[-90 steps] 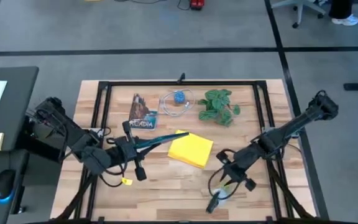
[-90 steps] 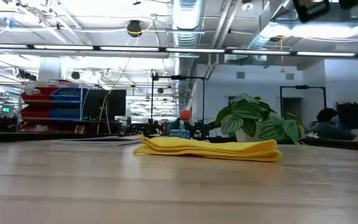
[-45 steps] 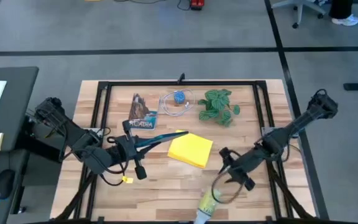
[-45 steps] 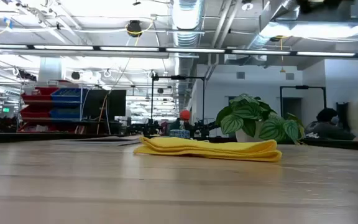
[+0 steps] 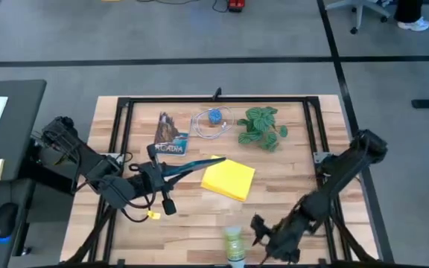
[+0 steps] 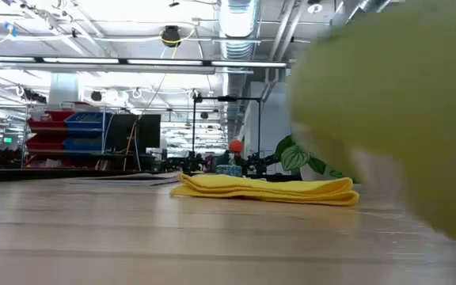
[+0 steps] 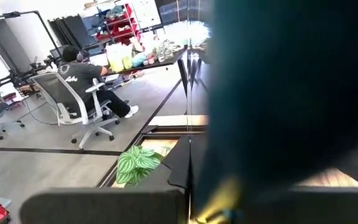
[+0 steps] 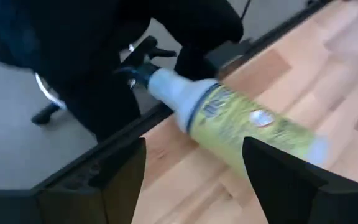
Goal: Apply microfiber cloth
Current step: Spray the blue tablet using the cleaning bottle
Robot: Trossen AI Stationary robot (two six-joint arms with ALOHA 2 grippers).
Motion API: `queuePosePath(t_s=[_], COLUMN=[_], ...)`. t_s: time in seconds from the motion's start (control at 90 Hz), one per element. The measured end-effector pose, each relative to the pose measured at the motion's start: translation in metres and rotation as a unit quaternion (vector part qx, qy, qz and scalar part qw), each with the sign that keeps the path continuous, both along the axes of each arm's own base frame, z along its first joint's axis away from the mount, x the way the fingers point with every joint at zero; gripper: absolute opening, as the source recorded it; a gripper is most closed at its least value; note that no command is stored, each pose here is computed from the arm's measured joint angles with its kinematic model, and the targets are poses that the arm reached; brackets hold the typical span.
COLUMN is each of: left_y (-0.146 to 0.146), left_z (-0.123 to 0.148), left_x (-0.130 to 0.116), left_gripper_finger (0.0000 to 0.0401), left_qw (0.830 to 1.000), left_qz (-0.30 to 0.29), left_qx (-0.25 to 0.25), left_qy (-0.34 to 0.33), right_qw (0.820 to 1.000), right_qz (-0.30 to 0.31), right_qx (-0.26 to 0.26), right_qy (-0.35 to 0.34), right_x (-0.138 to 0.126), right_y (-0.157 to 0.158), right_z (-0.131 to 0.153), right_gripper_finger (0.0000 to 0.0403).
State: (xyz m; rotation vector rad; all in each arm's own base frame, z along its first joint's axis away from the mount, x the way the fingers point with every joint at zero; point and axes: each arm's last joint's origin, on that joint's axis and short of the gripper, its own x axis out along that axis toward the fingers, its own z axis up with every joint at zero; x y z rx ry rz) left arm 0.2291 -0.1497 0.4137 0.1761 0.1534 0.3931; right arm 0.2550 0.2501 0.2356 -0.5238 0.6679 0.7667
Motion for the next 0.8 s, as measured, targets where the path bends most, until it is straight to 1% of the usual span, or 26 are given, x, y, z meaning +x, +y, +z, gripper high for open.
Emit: queuePosePath(t_s=[0.078,0.144,0.222,0.333,0.389,0.456,0.578,0.633,0.8], left_y=[0.000,-0.001,-0.003,-0.004,-0.005,-0.005,-0.004,-0.003,-0.003], left_z=[0.000,0.000,0.000,0.000,0.000,0.000,0.000,0.001,0.001], left_x=[0.000,0.000,-0.002,-0.003,-0.003,-0.003,-0.003,-0.002,-0.002], left_gripper_finger=[0.0009,0.0009,0.0009,0.0009,0.0009,0.0009,0.0009,0.0009,0.0009], left_qw=[1.000,1.000,1.000,1.000,1.000,1.000,1.000,1.000,1.000], left_qz=[0.000,-0.001,-0.005,-0.010,-0.011,-0.011,-0.009,-0.007,-0.004], left_qx=[-0.004,-0.010,-0.011,-0.011,-0.012,-0.010,-0.003,-0.004,-0.012], left_qy=[-0.002,-0.004,-0.005,-0.005,-0.005,-0.004,-0.003,-0.004,-0.008], right_qw=[1.000,0.999,0.997,0.997,0.998,0.999,0.996,0.993,0.981], right_qz=[-0.007,-0.024,-0.038,-0.037,-0.039,-0.023,0.043,0.064,0.088], right_qx=[0.000,0.007,0.018,0.039,0.034,0.007,-0.070,-0.090,-0.154], right_qy=[0.012,0.035,0.057,0.053,0.044,0.025,-0.019,-0.039,-0.073], right_x=[0.008,0.010,0.006,-0.004,-0.010,-0.015,-0.017,-0.013,0.005], right_y=[0.009,0.017,0.027,0.041,0.046,0.050,0.051,0.048,0.031], right_z=[-0.005,-0.010,-0.012,-0.004,-0.003,-0.004,-0.010,-0.010,-0.010], right_gripper_finger=[0.0256,0.0256,0.0256,0.0256,0.0256,0.0256,0.0256,0.0256,0.0256])
